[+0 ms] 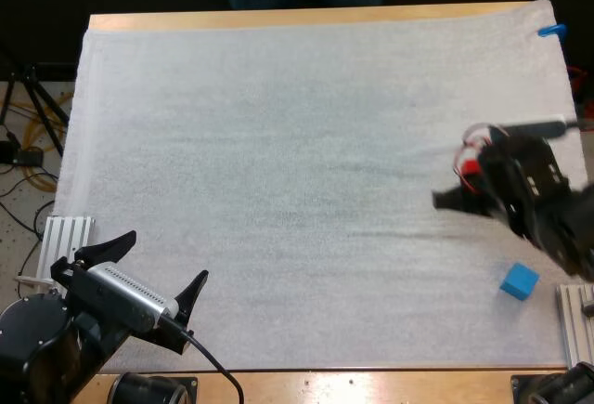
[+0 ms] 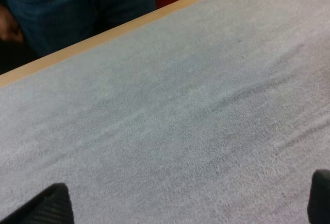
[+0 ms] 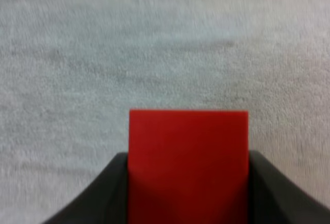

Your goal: Stack red cube on blue cube

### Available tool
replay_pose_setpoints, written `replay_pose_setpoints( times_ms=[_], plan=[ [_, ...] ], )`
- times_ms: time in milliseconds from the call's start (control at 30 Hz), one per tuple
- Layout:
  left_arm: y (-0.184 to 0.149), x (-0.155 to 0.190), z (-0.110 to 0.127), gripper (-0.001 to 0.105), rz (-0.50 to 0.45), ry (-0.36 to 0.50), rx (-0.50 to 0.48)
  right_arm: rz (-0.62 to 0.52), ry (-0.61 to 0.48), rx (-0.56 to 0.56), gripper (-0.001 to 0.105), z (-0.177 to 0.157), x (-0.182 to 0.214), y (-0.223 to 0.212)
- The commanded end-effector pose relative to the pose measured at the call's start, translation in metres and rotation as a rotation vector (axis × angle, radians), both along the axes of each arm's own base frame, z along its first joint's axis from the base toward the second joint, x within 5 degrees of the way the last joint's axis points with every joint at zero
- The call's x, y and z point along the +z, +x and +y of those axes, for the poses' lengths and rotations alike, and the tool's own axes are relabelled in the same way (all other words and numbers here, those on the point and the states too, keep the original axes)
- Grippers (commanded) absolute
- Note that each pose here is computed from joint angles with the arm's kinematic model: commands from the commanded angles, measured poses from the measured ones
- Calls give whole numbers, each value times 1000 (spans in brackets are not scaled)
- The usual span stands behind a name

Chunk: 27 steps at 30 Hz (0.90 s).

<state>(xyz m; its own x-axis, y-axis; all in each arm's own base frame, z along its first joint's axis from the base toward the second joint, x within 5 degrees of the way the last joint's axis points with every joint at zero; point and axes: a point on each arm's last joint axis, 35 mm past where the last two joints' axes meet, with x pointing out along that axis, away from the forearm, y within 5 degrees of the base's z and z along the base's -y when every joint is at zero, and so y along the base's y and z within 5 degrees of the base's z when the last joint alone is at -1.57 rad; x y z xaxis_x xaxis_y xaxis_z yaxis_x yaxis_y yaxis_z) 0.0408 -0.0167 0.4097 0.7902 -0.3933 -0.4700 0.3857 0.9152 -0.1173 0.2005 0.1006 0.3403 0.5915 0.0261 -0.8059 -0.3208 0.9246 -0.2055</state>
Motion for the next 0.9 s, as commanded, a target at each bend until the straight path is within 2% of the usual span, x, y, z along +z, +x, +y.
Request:
replay_pose_setpoints(
  times_ms=[0, 100, 233, 467, 867],
  plan=[
    [-1, 2, 0, 87, -3, -10, -6, -3, -5, -39, 0, -8, -1, -10],
    [-1, 2, 0, 87, -3, -10, -6, 0, -46, -108, 0, -21, -10, -30],
    [-1, 2, 0, 87, -3, -10, -6, 25, -86, -144, 0, -33, -20, -49],
    [-1, 2, 0, 87, -3, -10, -6, 70, -40, -261, 0, -46, -44, -73],
    [-1, 2, -1, 87, -1, -17, -20, 144, -42, -305, 0, -52, -89, -85]
  ],
)
